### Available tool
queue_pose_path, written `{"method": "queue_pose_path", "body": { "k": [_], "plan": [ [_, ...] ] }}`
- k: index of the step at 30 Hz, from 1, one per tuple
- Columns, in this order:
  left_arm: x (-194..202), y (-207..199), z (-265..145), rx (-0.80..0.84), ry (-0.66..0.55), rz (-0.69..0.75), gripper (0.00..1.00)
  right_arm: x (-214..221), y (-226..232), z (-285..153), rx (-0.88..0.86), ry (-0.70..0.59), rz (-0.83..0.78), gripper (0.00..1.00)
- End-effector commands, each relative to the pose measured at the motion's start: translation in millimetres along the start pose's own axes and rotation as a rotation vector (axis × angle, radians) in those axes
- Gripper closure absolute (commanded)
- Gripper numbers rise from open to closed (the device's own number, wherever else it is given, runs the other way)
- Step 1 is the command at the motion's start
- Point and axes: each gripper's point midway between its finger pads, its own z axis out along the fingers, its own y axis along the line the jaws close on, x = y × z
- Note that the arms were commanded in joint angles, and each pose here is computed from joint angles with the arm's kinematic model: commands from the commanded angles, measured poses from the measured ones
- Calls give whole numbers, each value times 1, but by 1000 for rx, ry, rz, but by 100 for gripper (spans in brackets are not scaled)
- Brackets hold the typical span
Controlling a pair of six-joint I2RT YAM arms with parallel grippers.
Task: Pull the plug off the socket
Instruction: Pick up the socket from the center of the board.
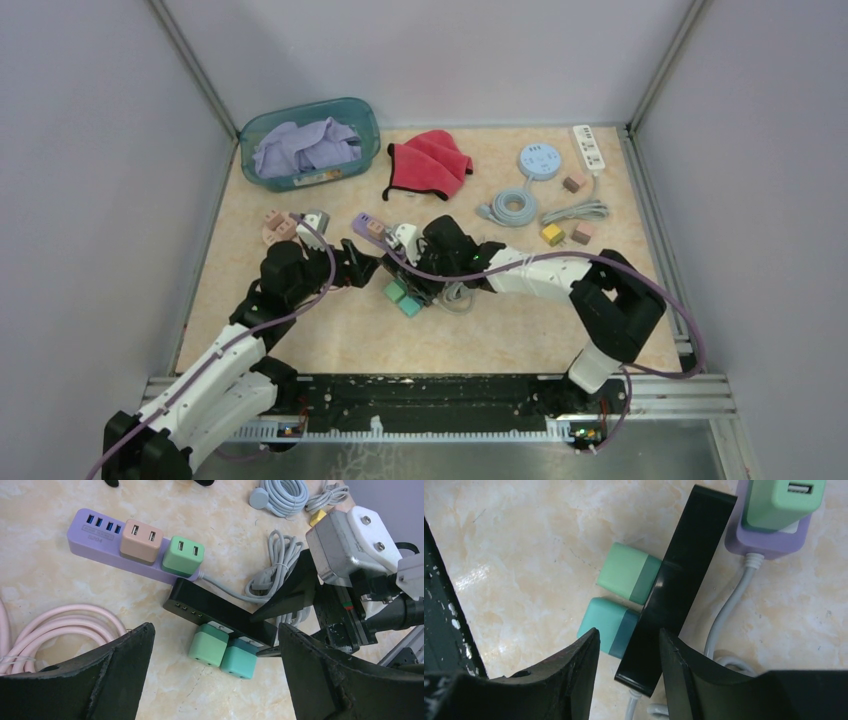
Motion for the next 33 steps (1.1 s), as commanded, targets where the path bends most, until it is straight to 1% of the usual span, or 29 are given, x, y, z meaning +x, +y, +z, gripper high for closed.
{"method": "queue_pose_path", "body": {
  "k": [1, 3, 5, 10, 14, 20, 24, 33],
  "plan": [
    [-5, -2, -1, 15, -32, -6, 2, 17, -11, 14, 62, 79, 24, 52],
    [-5, -2, -1, 18, -33, -6, 2, 19, -13, 14, 76, 91, 19, 52],
    [-5, -3, -1, 19, -34, -5, 2, 12, -10, 10, 54, 78, -1, 52],
    [-5, -2, -2, 17, -41, -4, 2, -25, 15, -16, -64, -40, -83, 46],
    [-5, -2, -2, 18, -40, -8, 2, -37, 11, -25, -40, -60, -108, 42],
    [-4, -2, -1, 19, -38, -10, 2, -34, -10, -23, 73, -41, -109, 36],
    [-4, -1, 0, 15, -39, -9, 2, -24, -22, -17, 130, -6, -99, 36],
    [-2, -1, 0, 19, -37, -5, 3, -5, -9, 0, 48, 48, -42, 39]
  ]
}}
